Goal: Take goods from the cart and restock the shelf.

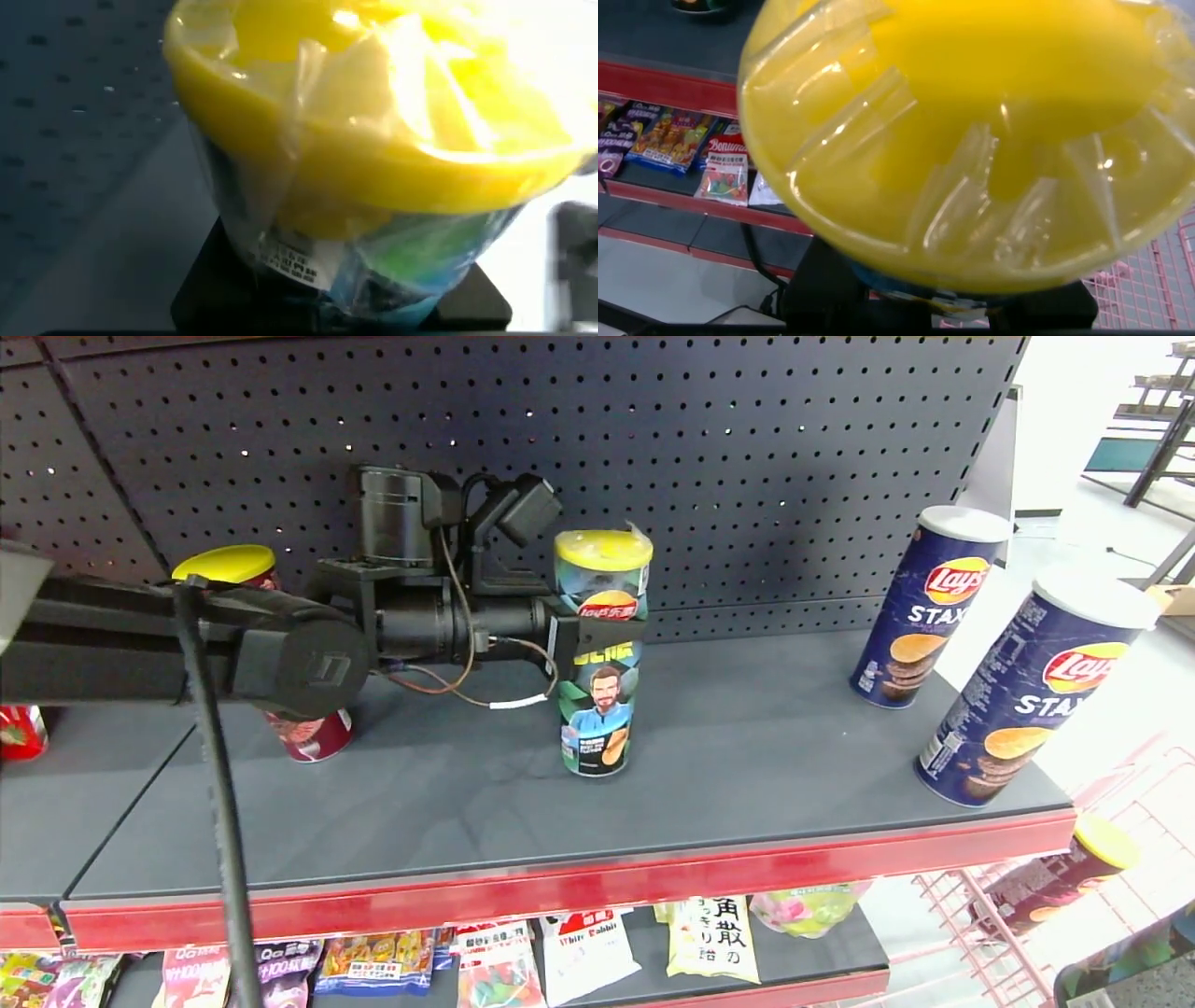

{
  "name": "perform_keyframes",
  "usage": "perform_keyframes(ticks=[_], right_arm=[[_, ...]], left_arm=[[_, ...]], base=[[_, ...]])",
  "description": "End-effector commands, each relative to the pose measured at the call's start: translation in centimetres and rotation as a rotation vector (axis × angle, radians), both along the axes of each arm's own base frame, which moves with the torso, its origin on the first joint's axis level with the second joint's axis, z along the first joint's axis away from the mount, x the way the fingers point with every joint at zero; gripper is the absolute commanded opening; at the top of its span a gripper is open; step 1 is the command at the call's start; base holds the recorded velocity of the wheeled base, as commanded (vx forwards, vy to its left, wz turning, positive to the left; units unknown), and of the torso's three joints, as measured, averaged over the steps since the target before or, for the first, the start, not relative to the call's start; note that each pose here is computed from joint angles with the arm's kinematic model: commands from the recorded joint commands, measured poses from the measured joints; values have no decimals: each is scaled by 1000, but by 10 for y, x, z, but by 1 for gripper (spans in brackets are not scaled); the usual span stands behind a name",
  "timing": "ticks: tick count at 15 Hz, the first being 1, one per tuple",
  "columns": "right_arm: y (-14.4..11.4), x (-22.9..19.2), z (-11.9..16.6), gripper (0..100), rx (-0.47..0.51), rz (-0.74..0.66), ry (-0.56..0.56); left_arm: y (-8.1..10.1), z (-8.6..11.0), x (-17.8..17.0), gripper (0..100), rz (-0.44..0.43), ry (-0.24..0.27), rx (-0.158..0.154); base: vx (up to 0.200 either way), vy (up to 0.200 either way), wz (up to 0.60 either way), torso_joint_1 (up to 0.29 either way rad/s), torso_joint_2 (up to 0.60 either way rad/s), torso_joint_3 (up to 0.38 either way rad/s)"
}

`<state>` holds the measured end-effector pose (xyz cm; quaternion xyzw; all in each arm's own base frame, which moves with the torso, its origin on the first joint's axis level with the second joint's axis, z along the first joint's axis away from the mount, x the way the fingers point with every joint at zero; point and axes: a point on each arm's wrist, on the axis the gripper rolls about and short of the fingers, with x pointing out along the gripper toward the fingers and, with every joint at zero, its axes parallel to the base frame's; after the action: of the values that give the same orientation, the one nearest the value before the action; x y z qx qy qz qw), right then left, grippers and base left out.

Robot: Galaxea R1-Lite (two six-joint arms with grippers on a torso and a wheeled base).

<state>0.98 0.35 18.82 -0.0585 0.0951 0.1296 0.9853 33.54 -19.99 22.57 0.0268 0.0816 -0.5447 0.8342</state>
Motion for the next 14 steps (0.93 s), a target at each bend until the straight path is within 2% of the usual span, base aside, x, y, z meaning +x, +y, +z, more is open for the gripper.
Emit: perform_keyframes(ticks=[1,3,6,9,13,14], right_arm=[[0,0,0,0,-1,1,-2],[0,0,2,0,0,1,-7],[0,0,3,0,1,1,-11],[0,0,3,0,1,1,-11],[0,0,3,0,1,1,-8],[0,0,3,0,1,1,-8]], left_arm=[[-3,15,-27,0,-34,-9,-23],[-11,2,-36,0,-65,-16,-26],[-13,-14,-37,0,-74,-41,-37],[-18,-16,-42,0,-87,-37,-38],[-18,-25,-44,0,-91,-22,-22],[-17,-26,-45,0,-94,-29,-27]], base=[[0,0,0,0,0,0],[0,0,0,0,0,0],[0,0,0,0,0,0],[0,0,0,0,0,0],[0,0,0,0,0,0],[0,0,0,0,0,0]])
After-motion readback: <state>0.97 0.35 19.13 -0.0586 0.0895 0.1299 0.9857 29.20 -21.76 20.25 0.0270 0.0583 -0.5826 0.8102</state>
